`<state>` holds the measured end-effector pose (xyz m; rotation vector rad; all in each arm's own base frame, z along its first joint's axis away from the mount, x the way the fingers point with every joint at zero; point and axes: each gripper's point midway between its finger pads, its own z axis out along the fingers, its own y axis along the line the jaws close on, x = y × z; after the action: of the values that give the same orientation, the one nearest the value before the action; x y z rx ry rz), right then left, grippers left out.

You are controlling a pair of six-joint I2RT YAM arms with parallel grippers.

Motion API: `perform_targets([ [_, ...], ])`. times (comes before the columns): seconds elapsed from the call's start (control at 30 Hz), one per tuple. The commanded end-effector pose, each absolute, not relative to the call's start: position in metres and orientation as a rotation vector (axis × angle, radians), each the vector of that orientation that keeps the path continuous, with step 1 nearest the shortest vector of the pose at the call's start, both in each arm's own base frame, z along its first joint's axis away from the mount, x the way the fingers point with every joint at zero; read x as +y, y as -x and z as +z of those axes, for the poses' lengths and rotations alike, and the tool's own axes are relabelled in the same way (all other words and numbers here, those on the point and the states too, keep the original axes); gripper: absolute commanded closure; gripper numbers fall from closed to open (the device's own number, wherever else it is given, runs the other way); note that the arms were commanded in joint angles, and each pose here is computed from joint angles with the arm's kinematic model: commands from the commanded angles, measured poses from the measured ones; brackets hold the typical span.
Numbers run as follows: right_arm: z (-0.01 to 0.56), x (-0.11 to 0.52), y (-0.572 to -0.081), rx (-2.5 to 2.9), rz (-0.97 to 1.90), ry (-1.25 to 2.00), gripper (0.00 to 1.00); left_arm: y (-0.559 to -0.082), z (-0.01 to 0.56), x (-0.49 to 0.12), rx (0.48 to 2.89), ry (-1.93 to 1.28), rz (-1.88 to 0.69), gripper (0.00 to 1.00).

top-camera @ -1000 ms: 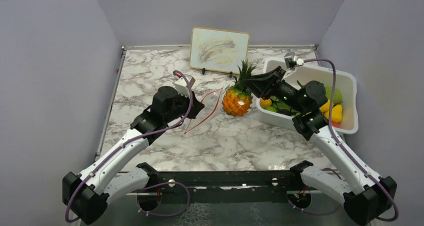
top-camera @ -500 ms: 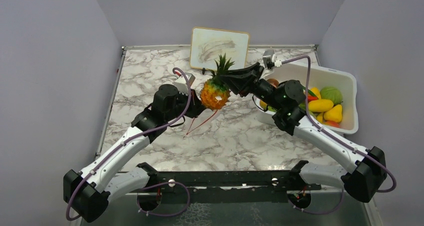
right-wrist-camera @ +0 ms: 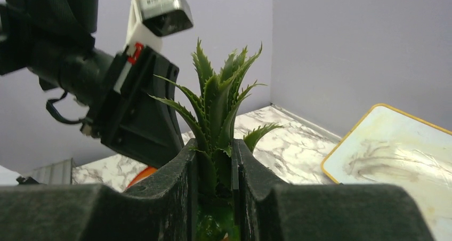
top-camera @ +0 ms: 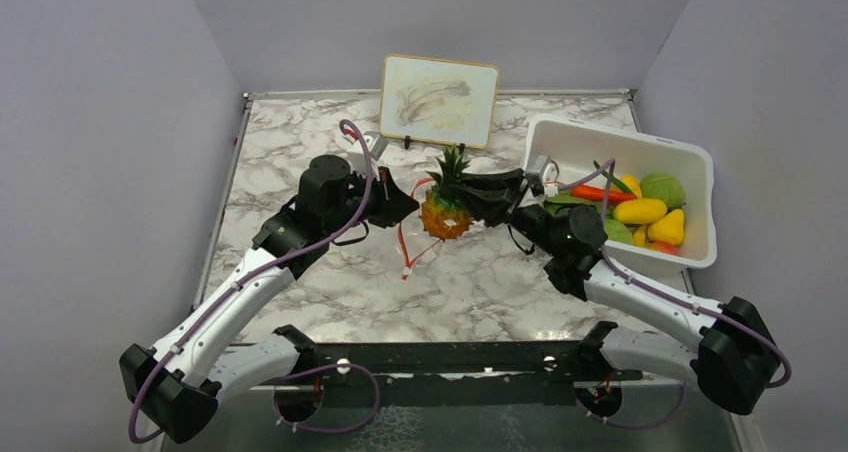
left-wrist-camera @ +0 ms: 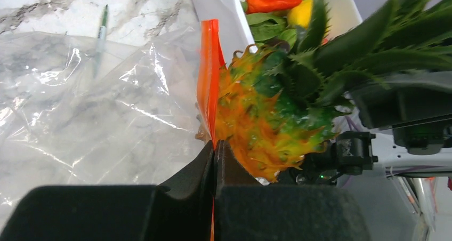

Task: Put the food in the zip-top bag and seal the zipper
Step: Place the fake fruit in the zipper food storage bag.

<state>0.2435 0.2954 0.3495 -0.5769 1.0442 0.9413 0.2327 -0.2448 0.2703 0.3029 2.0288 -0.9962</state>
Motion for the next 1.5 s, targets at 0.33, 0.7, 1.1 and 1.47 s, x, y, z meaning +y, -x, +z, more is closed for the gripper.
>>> perform_targets([
  [0.33, 0.387, 0.272, -0.240, 0.945, 0.966, 0.393, 0.89, -0.225, 0.314, -0.264, 1.960, -0.255, -1.204, 1.00],
  [0.7, 0.398, 0.255, -0.266, 1.027, 1.195, -0.080, 0.87, -0.228, 0.294, -0.271, 1.993, -0.124, -1.296, 1.00],
  [1.1, 0.387, 0.235, -0.220, 0.801, 1.059, 0.120, 0.87, -0.212, 0.332, -0.281, 1.921, -0.024, -1.607, 1.00],
  [1.47, 0.378, 0.235, -0.198, 0.752, 0.959, 0.306, 0.87, -0.209, 0.344, -0.278, 1.899, -0.030, -1.653, 1.00],
])
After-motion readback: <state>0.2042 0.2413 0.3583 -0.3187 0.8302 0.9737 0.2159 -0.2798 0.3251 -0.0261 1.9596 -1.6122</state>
